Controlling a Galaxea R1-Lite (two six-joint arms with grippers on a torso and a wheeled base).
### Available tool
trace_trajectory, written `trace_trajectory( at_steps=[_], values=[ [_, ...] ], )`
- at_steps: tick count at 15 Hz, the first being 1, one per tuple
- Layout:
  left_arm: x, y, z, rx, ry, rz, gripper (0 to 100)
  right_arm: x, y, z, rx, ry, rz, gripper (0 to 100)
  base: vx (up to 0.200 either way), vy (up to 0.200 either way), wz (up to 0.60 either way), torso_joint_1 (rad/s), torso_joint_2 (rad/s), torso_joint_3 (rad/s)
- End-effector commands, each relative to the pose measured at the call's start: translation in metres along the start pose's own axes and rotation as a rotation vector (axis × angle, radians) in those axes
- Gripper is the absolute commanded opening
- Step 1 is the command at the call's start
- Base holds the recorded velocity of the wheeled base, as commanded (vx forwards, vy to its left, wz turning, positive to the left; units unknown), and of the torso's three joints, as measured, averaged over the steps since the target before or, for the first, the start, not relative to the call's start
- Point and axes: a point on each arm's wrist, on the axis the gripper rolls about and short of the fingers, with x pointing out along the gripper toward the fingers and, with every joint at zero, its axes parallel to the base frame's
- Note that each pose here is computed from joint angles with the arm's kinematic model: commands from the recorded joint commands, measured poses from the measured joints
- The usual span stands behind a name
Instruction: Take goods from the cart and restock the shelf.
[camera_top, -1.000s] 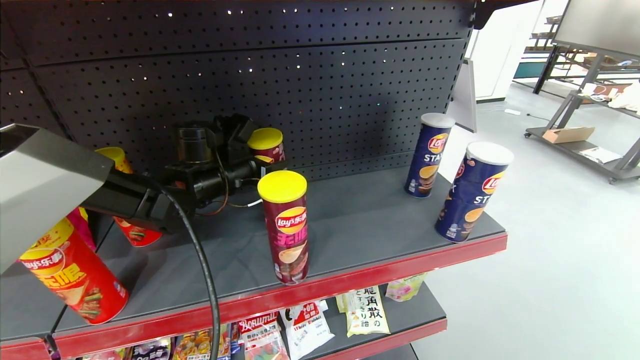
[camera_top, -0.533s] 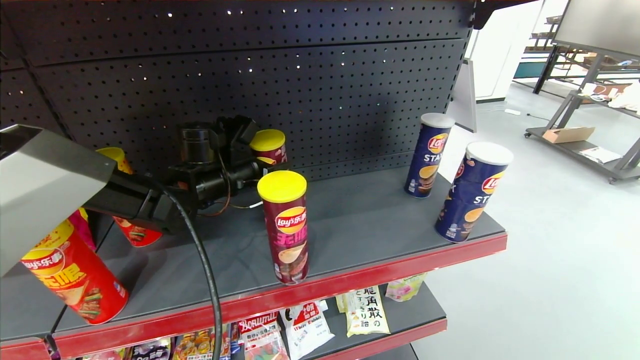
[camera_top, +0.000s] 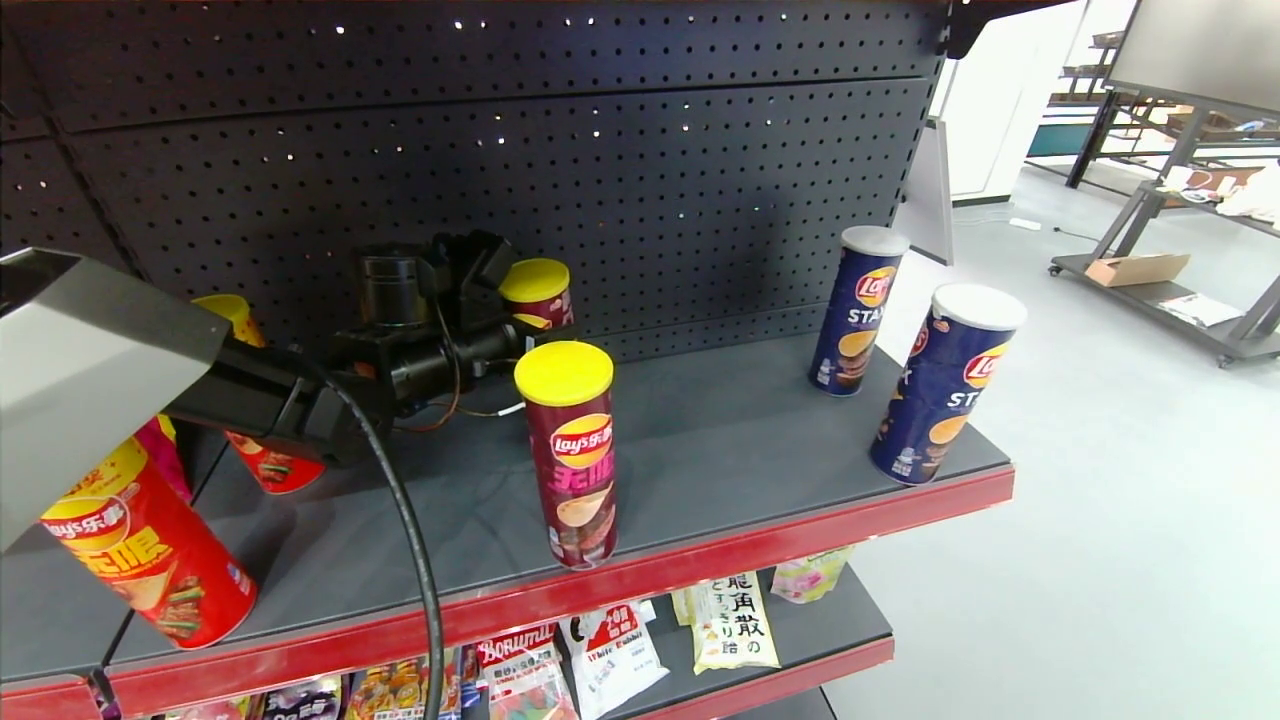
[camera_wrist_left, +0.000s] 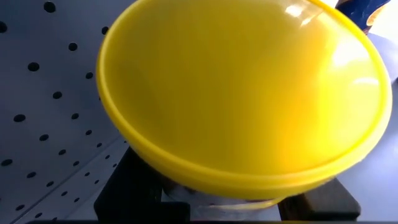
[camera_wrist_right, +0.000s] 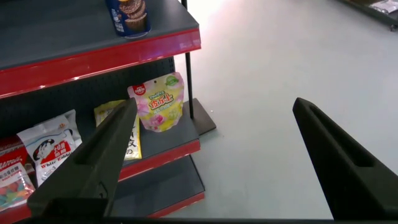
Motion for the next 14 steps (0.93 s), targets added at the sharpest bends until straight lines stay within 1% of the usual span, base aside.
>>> trace_trajectory(
  at_steps=[1, 4, 5, 6, 8, 10, 14],
  values=[
    [-0.0008, 0.0005, 0.0024, 0.002, -0.008, 0.002, 0, 0.0001, 0.0, 0.0, 0.0, 0.001, 0.0, 100, 0.0, 0.0, 0.0, 0.0, 0.0, 0.0],
    [-0.0012, 0.0029, 0.0015, 0.002, -0.005, 0.006, 0, 0.0001, 0.0, 0.0, 0.0, 0.001, 0.0, 100, 0.0, 0.0, 0.0, 0.0, 0.0, 0.0],
    [-0.0012, 0.0041, 0.0, 0.0, 0.004, 0.009, 0, 0.0001, 0.0, 0.0, 0.0, 0.001, 0.0, 100, 0.0, 0.0, 0.0, 0.0, 0.0, 0.0],
    [-0.0009, 0.0041, -0.0012, -0.001, 0.011, 0.008, 100, 0.0001, 0.0, 0.0, 0.0, 0.001, 0.0, 100, 0.0, 0.0, 0.0, 0.0, 0.0, 0.0],
    [-0.0008, 0.0042, -0.0008, -0.002, 0.01, 0.008, 100, 0.0001, 0.0, 0.0, 0.0, 0.001, 0.0, 100, 0.0, 0.0, 0.0, 0.0, 0.0, 0.0],
    [-0.0015, 0.0032, -0.0018, -0.006, 0.023, 0.005, 100, 0.0001, 0.0, 0.0, 0.0, 0.001, 0.0, 100, 0.0, 0.0, 0.0, 0.0, 0.0, 0.0],
    [-0.0067, 0.002, 0.003, -0.003, 0.015, 0.006, 100, 0.0001, 0.0, 0.0, 0.0, 0.001, 0.0, 100, 0.0, 0.0, 0.0, 0.0, 0.0, 0.0]
  ],
)
